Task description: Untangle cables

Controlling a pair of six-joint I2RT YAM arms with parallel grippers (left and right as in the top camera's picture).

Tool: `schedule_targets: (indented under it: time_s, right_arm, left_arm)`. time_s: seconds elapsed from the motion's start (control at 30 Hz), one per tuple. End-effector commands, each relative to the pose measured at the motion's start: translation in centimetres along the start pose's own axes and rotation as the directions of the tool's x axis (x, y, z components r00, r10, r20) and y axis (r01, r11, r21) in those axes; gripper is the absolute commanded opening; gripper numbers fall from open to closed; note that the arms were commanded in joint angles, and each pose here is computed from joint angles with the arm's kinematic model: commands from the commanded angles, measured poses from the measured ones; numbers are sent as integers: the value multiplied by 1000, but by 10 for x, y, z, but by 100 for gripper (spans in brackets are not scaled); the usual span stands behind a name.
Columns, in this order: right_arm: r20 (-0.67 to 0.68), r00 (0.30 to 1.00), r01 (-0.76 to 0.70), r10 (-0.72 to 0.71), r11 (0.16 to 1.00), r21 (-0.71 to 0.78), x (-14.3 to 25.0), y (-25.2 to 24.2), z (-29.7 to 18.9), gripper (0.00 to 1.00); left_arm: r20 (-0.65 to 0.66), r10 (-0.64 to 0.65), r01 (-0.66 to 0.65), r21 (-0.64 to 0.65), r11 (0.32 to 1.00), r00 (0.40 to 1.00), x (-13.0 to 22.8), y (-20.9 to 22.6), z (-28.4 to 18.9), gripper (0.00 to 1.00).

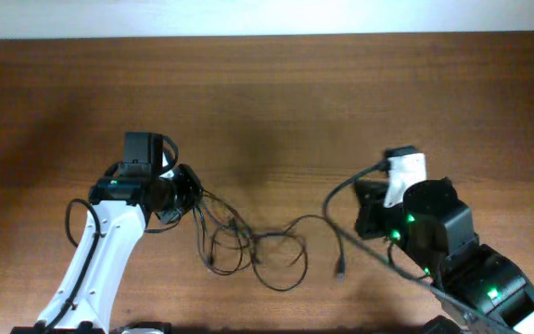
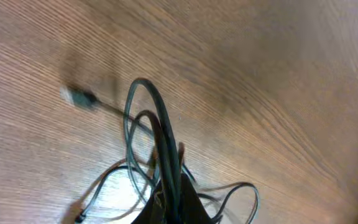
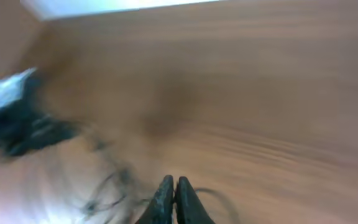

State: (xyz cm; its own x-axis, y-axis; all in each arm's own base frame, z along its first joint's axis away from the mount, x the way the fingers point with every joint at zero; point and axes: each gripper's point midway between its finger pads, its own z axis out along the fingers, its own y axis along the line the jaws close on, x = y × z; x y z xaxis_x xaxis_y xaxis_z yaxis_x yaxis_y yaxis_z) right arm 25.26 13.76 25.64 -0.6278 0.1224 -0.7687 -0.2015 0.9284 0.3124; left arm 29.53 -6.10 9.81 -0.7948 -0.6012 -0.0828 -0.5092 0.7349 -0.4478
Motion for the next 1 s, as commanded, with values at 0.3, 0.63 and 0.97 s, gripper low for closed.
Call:
schedule_targets:
  time_s: [0.3, 0.63, 0.97]
  right_arm:
    - [-341, 909, -136, 241, 943, 303, 84, -36, 75, 32]
    - [-500, 866, -106, 8, 980, -167, 100, 52, 82, 59]
    - [-706, 688, -57, -165, 958, -279, 201, 78, 151, 60]
  left_arm:
    - [-166, 148, -51, 480, 876, 975, 26, -88, -26, 0]
    - [-244, -126, 254, 617, 745, 962, -10, -141, -56, 0]
    - [-399, -211, 431, 614, 661, 892, -9, -157, -72, 1]
